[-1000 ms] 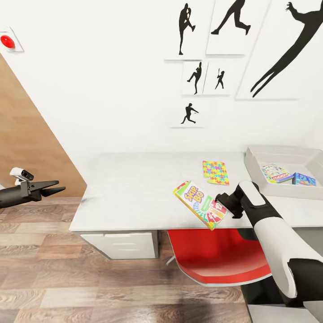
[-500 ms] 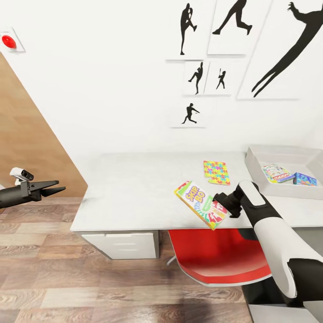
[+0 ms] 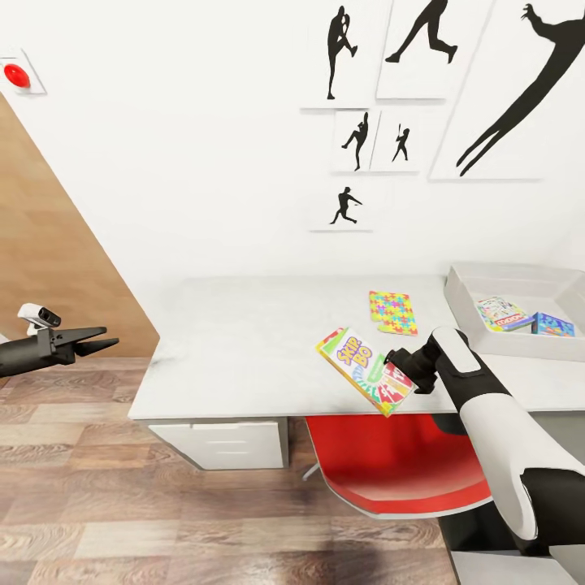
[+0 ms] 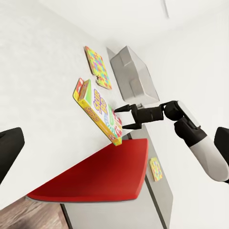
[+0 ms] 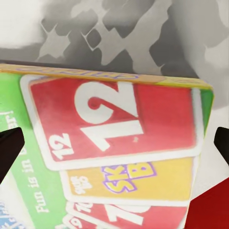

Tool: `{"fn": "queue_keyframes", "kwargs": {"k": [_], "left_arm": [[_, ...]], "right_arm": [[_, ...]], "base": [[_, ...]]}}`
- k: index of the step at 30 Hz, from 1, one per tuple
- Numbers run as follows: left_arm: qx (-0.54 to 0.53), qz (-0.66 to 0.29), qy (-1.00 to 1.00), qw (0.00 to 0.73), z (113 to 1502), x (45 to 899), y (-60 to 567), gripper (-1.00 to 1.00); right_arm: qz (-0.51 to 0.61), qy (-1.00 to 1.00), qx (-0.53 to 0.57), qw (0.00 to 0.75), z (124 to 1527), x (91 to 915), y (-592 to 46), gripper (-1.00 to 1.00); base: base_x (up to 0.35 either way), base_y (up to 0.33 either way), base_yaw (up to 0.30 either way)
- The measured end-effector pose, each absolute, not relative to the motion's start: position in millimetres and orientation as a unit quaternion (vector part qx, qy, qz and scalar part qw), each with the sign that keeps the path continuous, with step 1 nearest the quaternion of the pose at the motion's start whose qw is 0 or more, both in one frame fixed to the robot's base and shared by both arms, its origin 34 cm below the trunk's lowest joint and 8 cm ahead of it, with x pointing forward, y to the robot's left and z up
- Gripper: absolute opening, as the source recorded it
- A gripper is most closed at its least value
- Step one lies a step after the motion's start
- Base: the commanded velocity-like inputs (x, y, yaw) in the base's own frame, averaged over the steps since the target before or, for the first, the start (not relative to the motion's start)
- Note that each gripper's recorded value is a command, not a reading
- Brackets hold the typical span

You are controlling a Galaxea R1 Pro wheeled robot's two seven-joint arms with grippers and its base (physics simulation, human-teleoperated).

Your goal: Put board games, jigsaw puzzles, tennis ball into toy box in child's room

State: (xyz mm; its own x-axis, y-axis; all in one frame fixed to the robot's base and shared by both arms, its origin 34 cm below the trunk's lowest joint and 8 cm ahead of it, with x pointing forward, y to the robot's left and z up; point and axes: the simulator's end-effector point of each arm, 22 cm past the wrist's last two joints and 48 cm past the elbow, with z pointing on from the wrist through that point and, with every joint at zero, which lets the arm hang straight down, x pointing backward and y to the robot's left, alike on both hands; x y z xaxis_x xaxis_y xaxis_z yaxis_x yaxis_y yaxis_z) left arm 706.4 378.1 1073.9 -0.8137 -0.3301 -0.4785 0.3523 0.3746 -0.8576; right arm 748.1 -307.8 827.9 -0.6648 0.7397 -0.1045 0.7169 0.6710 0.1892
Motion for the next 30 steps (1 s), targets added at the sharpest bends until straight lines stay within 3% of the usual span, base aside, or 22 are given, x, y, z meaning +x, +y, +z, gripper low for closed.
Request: {"fn": "queue_keyframes", "kwargs": {"k": [10, 30], "left_arm": [[0.007, -0.559, 0.771, 0.305, 1073.9, 706.3, 378.1, 1.0], [0.008, -0.559, 0.771, 0.306, 1074.0, 706.4, 378.1, 1.0]], "right_arm": [[0.067, 0.91, 0.4, 0.086, 827.9, 748.1, -307.4, 1.0], [0.077, 0.909, 0.399, 0.091, 828.9, 751.7, -304.2, 1.0]], "base": [[0.002, 0.003, 0.0], [0.02, 0.099, 0.0]]}}
